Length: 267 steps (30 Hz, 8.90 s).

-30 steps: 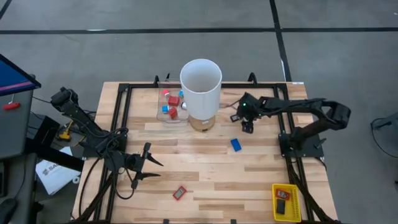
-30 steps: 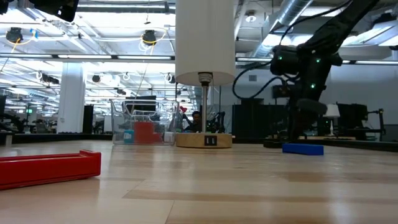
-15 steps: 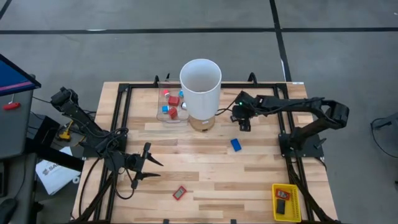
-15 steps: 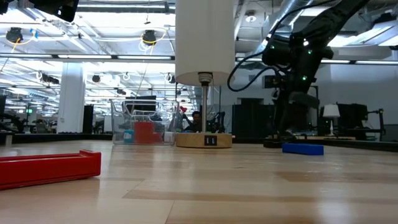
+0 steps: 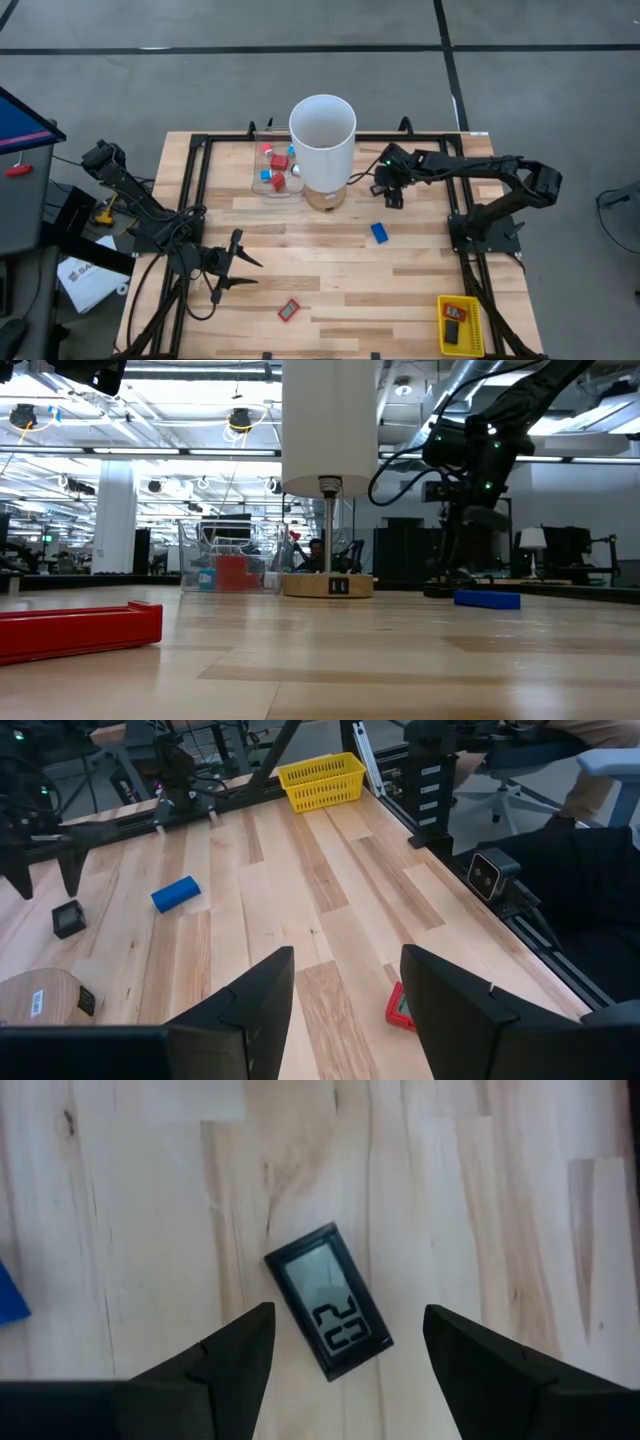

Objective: Pick & Place Office items
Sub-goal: Put the black digital timer into the yellow basket, then put the blue digital timer into the yellow basket

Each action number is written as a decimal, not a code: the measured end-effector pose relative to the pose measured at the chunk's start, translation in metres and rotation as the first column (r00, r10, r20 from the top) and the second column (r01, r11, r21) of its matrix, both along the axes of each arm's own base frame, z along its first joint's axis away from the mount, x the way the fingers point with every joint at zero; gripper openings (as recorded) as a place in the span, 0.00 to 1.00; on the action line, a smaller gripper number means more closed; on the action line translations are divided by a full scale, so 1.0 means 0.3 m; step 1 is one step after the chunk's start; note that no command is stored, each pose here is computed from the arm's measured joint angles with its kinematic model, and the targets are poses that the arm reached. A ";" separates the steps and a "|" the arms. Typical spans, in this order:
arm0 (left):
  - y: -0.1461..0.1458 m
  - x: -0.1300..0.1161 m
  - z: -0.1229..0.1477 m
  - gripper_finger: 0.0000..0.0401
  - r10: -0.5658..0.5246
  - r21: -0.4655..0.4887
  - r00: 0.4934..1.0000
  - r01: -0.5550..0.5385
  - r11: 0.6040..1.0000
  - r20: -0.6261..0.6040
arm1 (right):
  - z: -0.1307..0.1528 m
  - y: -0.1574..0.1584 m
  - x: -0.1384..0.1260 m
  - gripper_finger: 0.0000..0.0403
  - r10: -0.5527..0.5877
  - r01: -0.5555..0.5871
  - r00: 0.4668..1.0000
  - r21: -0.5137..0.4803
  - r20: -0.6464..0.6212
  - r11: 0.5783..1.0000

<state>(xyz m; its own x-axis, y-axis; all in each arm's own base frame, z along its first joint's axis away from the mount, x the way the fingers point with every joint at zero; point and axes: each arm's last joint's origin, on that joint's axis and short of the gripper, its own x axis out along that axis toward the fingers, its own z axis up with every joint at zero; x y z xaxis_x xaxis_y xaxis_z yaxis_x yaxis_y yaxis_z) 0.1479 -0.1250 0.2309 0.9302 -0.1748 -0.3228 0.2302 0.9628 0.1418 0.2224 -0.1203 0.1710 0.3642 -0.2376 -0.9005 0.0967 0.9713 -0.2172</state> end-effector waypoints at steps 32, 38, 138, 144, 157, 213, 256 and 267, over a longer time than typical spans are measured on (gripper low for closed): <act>0.002 -0.002 -0.006 0.45 0.008 -0.007 1.000 -0.008 1.000 -0.019 | -0.123 -0.058 0.056 0.62 -0.009 0.018 0.998 0.132 -0.066 0.991; 0.002 -0.002 -0.006 0.45 0.008 -0.009 1.000 -0.009 1.000 -0.019 | -0.129 -0.044 0.048 0.61 -0.013 0.031 0.994 0.164 -0.109 0.986; -0.001 0.001 0.002 0.45 0.007 -0.026 1.000 -0.007 1.000 0.001 | 0.153 1.085 -0.506 0.57 -0.330 0.575 0.797 0.467 -0.506 0.672; -0.001 0.001 0.002 0.45 0.006 -0.024 1.000 -0.006 1.000 0.003 | 0.147 1.032 -0.439 0.57 -0.365 0.419 0.908 0.459 -0.206 0.783; -0.001 0.001 0.003 0.45 0.006 -0.026 1.000 -0.006 1.000 0.006 | 0.159 0.761 -0.148 0.68 -0.693 0.614 0.689 0.338 0.210 0.713; -0.001 0.001 0.004 0.45 0.007 -0.031 1.000 -0.007 1.000 0.007 | -0.122 0.563 0.184 0.35 -0.742 0.728 0.669 0.232 -0.034 0.645; -0.002 0.002 0.009 0.45 0.006 -0.040 1.000 -0.005 0.999 0.019 | 0.210 1.206 -0.313 0.46 -0.797 0.877 0.460 0.342 -0.391 0.338; -0.002 0.002 0.009 0.45 0.006 -0.039 1.000 -0.006 0.999 0.018 | 0.212 1.223 -0.441 0.32 -0.747 0.871 0.485 0.168 -0.455 0.463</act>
<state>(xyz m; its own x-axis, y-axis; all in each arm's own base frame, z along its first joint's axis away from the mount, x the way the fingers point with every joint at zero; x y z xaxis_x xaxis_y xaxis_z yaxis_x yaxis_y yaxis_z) 0.1486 -0.1258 0.2335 0.9370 -0.1813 -0.2987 0.2221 0.9690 0.1083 0.0903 0.2466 0.2345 -0.1070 0.0479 -0.9931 0.8740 0.4808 -0.0710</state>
